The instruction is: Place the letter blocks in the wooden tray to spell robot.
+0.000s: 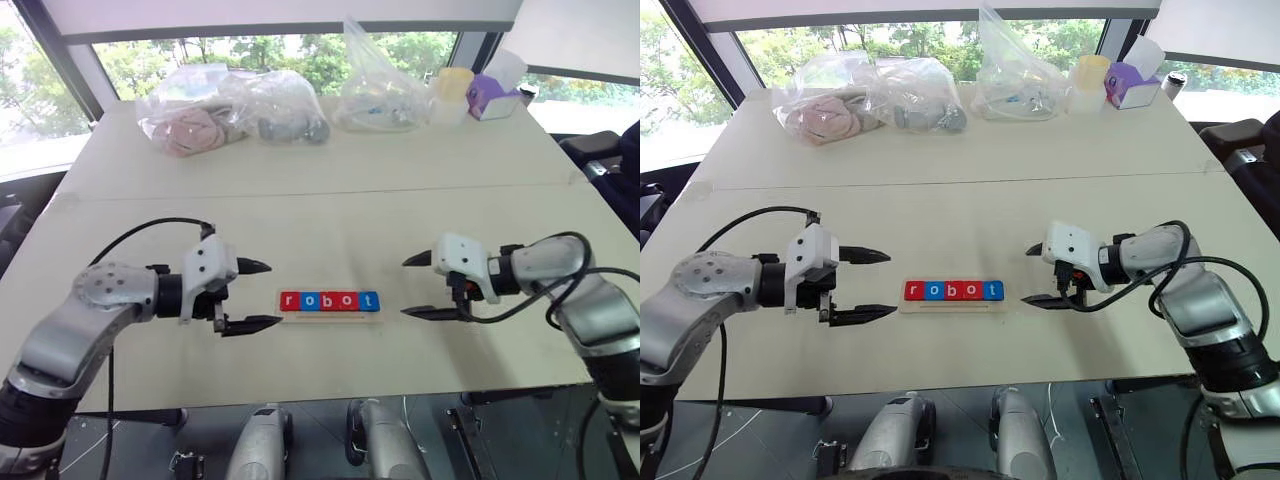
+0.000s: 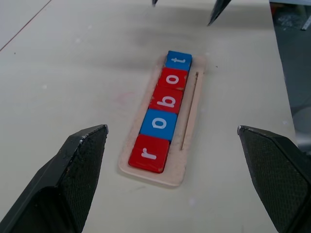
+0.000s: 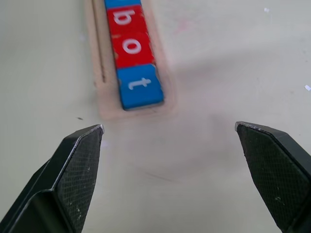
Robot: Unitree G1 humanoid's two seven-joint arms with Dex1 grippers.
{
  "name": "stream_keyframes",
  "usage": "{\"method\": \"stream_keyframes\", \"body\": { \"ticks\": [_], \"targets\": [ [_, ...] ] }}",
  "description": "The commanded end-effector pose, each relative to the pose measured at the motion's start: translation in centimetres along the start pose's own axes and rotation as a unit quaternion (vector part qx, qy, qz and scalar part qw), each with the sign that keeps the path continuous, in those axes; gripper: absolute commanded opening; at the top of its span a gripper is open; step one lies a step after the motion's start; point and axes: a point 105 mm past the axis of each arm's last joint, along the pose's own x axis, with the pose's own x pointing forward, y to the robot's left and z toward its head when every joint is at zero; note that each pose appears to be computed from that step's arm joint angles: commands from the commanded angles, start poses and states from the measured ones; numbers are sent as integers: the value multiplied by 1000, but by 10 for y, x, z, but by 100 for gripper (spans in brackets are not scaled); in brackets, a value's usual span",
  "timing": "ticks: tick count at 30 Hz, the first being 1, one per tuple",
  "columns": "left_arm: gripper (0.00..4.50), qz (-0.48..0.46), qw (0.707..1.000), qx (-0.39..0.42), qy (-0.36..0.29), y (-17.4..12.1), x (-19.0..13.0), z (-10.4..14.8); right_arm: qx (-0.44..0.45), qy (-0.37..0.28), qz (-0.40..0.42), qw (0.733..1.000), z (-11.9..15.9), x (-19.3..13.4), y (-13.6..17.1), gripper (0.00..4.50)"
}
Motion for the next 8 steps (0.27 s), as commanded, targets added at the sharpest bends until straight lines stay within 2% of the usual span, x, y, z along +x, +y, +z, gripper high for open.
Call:
{"method": "stream_keyframes", "body": {
  "ticks": [1, 8],
  "targets": [
    [450, 10, 1000, 20, -6, -1, -7, 10, 8, -20, -17, 1000, 16, -16, 6, 447],
    [450, 18, 1000, 15, -4, -1, -12, 4, 51, -35, -33, 998, 22, -24, 19, 447]
  ]
}}
